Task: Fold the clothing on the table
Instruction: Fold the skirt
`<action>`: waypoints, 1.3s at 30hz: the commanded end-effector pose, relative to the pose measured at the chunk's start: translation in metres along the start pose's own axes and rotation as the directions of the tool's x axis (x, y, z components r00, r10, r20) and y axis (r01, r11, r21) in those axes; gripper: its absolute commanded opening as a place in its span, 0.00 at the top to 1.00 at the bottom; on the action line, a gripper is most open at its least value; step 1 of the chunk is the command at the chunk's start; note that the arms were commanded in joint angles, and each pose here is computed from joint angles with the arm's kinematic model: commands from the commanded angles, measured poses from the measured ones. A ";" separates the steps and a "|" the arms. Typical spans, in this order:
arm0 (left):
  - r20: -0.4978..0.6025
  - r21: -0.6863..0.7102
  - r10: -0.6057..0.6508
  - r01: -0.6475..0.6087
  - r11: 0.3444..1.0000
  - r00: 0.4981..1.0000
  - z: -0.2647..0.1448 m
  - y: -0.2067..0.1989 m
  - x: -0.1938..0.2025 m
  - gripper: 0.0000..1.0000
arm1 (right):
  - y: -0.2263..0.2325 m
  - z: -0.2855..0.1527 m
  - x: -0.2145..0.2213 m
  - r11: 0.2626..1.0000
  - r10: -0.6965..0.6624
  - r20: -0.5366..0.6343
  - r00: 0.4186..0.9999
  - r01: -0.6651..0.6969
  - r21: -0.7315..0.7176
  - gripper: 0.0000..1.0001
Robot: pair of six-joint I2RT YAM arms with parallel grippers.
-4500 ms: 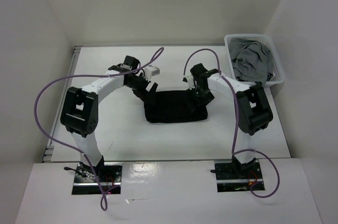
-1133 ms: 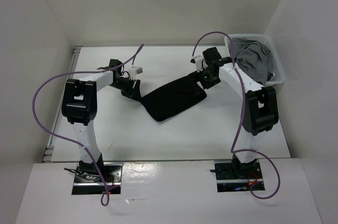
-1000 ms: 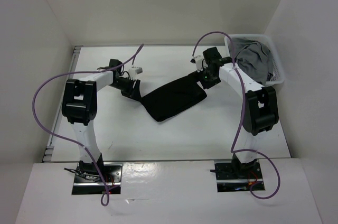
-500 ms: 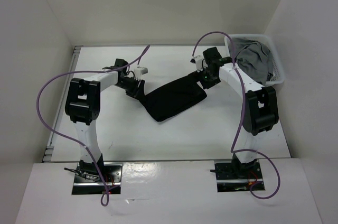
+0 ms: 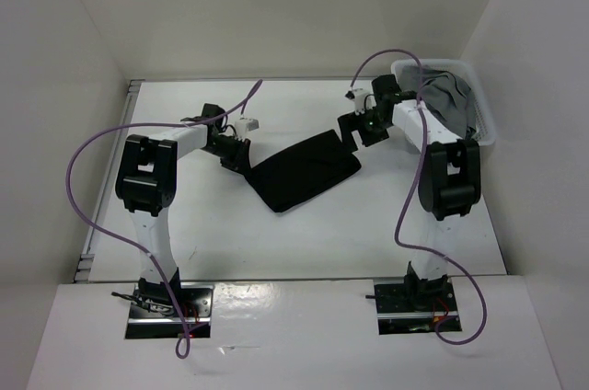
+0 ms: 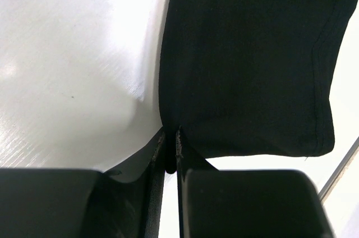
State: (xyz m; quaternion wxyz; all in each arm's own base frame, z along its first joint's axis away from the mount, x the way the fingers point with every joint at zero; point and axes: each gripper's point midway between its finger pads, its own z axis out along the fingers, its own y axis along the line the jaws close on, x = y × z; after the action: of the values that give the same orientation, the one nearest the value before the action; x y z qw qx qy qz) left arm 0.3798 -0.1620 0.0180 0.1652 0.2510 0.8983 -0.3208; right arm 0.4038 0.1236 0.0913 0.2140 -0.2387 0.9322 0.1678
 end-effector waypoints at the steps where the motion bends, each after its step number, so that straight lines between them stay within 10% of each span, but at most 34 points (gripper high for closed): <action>1: -0.098 -0.061 -0.022 0.016 0.998 0.995 0.013 0.020 0.029 0.84 | -0.019 0.010 -0.019 0.993 0.031 0.064 0.997 -0.024 -0.112 0.01; 39: -0.117 -0.056 0.018 -0.025 0.998 0.993 0.014 0.009 0.029 0.84 | -0.040 0.103 0.015 0.957 0.095 -0.109 0.990 -0.120 -0.262 0.54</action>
State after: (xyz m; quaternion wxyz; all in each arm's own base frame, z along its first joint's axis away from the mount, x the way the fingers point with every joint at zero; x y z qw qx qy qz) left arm 0.3771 -0.1680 0.0177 0.1613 0.2608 0.8976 -0.3166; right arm 0.4579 0.1289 0.0235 0.1709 -0.2208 0.9096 0.3076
